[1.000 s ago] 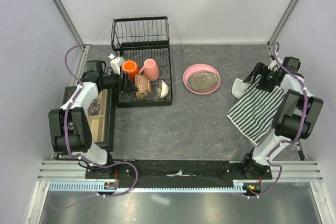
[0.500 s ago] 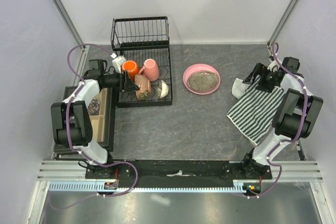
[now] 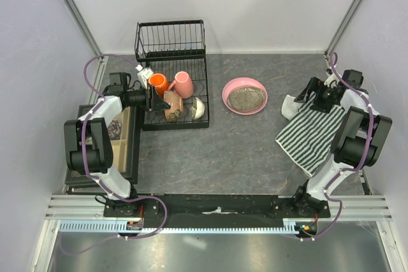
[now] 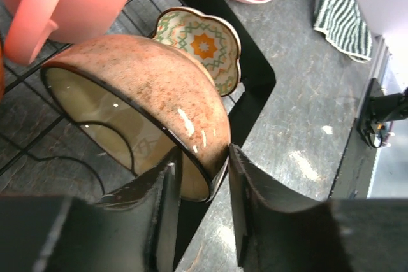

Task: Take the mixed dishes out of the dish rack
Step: Pick up the bowl from the dish rack.

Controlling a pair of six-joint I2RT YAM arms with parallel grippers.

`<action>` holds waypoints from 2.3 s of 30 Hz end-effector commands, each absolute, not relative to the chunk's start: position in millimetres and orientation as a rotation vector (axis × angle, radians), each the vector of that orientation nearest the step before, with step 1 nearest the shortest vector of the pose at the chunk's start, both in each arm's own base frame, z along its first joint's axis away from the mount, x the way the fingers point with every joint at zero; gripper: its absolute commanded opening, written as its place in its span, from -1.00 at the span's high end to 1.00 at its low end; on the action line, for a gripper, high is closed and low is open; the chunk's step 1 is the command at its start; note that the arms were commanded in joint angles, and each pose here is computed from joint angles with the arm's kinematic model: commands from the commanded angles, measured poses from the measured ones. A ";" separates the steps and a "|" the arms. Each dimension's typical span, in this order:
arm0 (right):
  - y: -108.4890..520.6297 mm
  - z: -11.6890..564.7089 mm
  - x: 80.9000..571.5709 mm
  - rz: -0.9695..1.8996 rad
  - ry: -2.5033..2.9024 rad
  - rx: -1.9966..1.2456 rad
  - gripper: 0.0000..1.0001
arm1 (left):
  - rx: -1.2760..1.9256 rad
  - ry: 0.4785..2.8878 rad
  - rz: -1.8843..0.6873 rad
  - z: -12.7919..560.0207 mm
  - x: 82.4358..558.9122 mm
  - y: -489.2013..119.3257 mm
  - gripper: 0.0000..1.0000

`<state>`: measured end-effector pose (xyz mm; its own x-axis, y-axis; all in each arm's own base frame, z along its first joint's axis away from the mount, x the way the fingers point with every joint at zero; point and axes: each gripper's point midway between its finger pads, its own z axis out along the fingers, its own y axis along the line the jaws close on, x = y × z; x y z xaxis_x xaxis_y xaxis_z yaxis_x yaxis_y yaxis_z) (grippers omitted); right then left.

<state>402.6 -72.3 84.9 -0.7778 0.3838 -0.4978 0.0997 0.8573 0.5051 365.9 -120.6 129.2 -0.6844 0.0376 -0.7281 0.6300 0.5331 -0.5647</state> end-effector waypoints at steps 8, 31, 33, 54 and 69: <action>-74.6 93.8 413.7 0.615 2.391 0.299 -0.96 | 0.555 2.014 -1.229 145.6 374.3 -126.2 0.61; -73.7 91.0 413.3 0.627 2.399 0.298 -0.96 | 0.579 1.864 -1.478 179.2 362.6 -127.9 0.97; -73.5 91.6 413.7 0.629 2.397 0.299 -0.96 | 0.583 1.848 -1.507 182.8 361.4 -128.3 0.97; -73.4 87.5 412.8 0.638 2.406 0.304 -0.96 | 0.595 1.805 -1.486 218.0 355.8 -130.5 0.97; -72.9 88.2 412.9 0.642 2.405 0.305 -0.96 | 0.622 1.777 -1.559 205.6 357.2 -131.3 0.97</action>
